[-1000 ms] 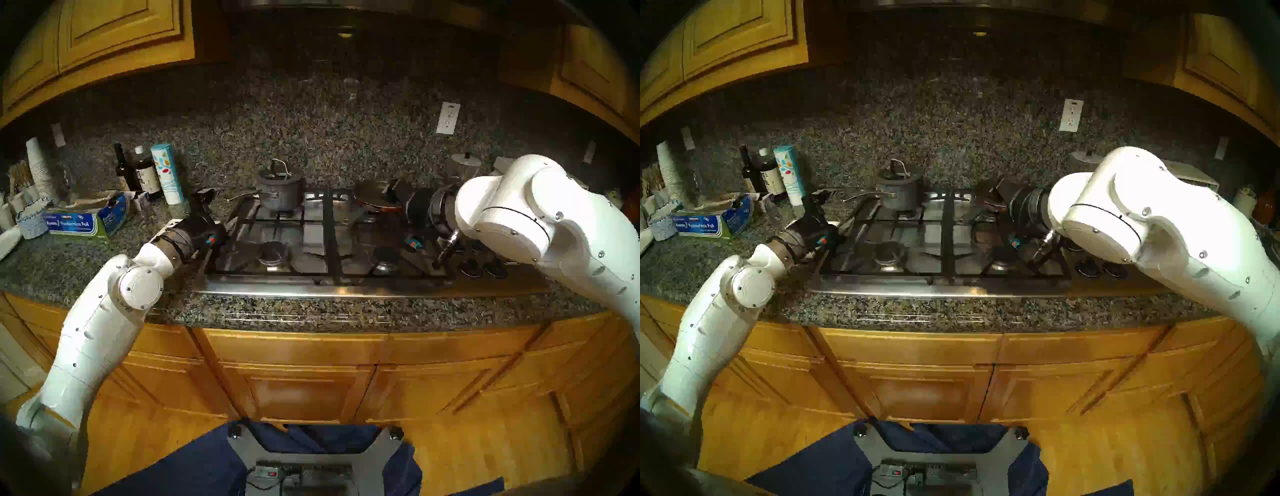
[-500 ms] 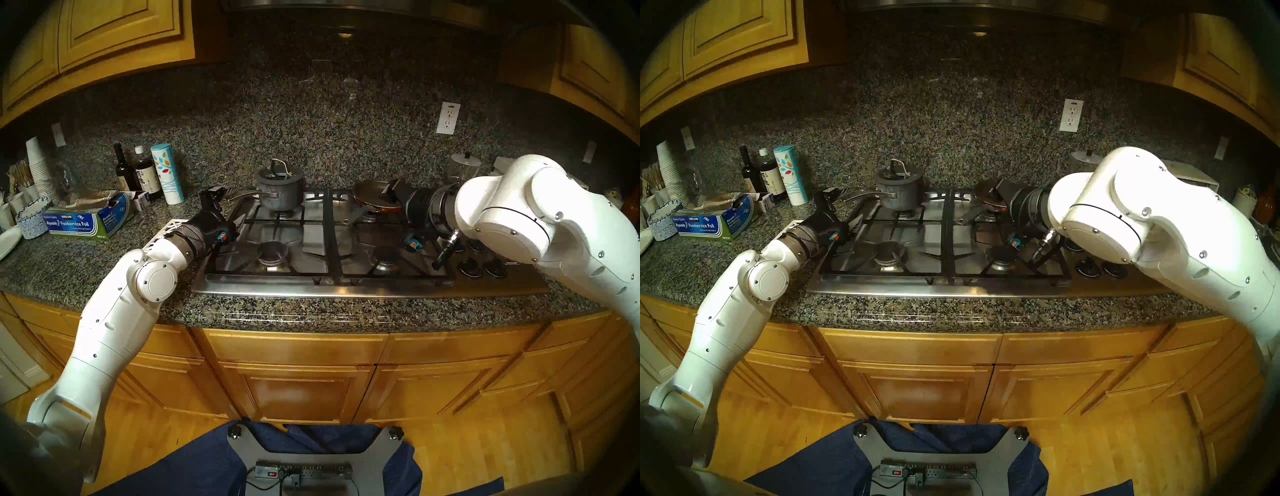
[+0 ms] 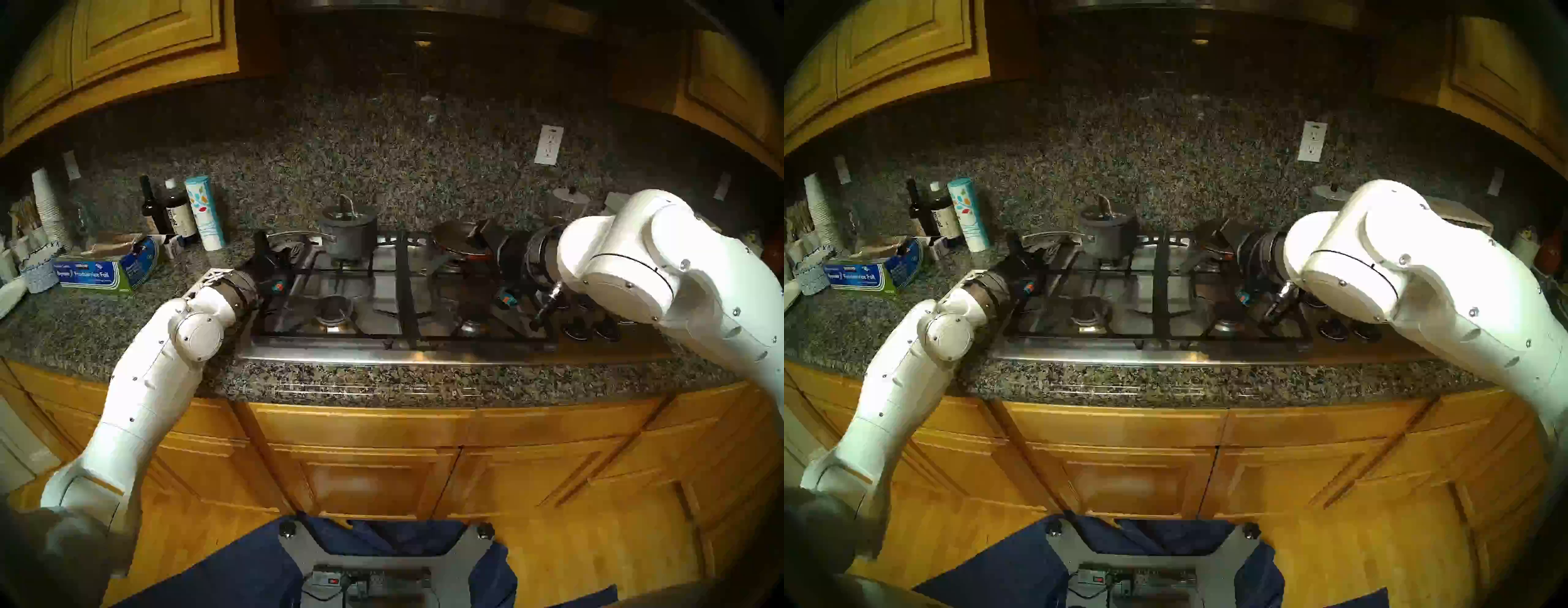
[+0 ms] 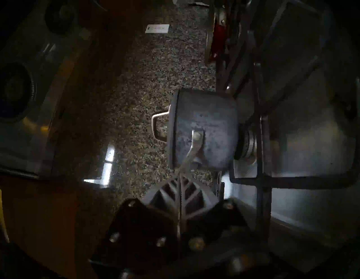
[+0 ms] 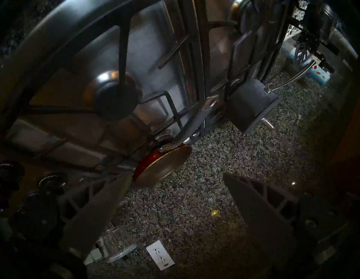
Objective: Pick up the pot, put it on the stove, take off the pot lid
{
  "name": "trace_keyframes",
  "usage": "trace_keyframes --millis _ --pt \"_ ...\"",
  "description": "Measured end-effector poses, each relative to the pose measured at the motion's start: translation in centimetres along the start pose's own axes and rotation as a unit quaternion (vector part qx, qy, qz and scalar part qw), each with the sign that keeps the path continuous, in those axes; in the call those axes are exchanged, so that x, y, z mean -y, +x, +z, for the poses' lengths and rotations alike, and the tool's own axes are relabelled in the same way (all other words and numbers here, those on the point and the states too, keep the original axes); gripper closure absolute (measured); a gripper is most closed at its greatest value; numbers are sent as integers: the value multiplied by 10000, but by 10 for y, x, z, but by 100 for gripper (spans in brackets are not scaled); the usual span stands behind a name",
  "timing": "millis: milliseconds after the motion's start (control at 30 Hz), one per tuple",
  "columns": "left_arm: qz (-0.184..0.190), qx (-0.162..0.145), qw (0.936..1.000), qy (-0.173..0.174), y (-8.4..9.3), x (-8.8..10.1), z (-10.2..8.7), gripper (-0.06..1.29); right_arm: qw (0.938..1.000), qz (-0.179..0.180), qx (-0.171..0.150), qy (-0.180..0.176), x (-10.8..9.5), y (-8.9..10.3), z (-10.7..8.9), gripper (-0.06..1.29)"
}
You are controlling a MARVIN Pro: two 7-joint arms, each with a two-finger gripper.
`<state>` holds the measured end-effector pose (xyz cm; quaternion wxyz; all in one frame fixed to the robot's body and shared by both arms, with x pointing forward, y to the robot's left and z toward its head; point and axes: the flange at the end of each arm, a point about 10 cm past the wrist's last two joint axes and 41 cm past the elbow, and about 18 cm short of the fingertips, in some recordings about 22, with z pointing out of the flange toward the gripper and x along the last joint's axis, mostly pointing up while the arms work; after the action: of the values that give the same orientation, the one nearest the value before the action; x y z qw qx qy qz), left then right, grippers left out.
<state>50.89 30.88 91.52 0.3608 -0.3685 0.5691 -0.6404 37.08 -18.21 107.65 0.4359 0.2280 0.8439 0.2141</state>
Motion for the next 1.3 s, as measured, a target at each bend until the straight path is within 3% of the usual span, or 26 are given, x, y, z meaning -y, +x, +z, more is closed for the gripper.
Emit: trace_keyframes --millis 267,333,367,400,467,1300 --pt "121 -127 9997 156 0 8 5 124 10000 0 0 0 0 0 0 2" --pt "139 -130 9997 183 0 9 7 100 10000 0 0 0 0 0 0 2" --pt "147 -127 9996 194 0 9 8 70 10000 0 0 -1 0 0 0 2" --pt "154 -121 9996 201 -1 9 9 23 10000 0 0 -1 0 0 0 2" --pt "160 -99 9996 204 -1 9 10 -1 10000 0 0 -1 0 0 0 2" --pt "191 534 9983 108 -4 5 34 0 10000 1 1 -1 0 0 0 2"
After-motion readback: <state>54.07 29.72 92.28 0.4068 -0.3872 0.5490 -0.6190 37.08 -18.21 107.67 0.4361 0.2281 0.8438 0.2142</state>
